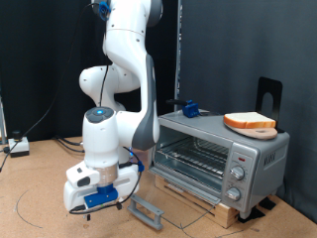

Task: Make a piece of toast with the oven

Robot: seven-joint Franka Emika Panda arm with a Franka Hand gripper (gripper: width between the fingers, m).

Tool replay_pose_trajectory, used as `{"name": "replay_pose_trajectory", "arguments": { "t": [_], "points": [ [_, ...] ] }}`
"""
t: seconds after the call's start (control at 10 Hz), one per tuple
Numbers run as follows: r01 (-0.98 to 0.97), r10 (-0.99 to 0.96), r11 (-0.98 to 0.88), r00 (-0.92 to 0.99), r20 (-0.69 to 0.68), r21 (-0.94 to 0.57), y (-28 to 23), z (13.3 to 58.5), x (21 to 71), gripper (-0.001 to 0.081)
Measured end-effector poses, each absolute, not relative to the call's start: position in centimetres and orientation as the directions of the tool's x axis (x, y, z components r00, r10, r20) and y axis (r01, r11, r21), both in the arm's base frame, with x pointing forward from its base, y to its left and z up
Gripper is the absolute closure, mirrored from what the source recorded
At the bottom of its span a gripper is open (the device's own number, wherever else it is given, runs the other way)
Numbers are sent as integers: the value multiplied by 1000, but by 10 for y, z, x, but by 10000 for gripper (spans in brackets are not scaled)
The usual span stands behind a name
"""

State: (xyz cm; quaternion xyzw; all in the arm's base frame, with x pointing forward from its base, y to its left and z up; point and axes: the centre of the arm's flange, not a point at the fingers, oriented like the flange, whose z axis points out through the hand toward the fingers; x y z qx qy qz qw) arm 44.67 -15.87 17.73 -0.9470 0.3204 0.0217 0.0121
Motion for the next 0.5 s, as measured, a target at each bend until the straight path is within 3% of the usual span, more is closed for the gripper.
{"name": "replay_pose_trajectory", "arguments": {
  "t": [0.3,0.5],
  "points": [
    [-594,-589,-802,803,-93,-58,-157,186,444,-3],
    [-559,-532,-799,829,-175,-222,-144,205,445,-3]
  ]
}}
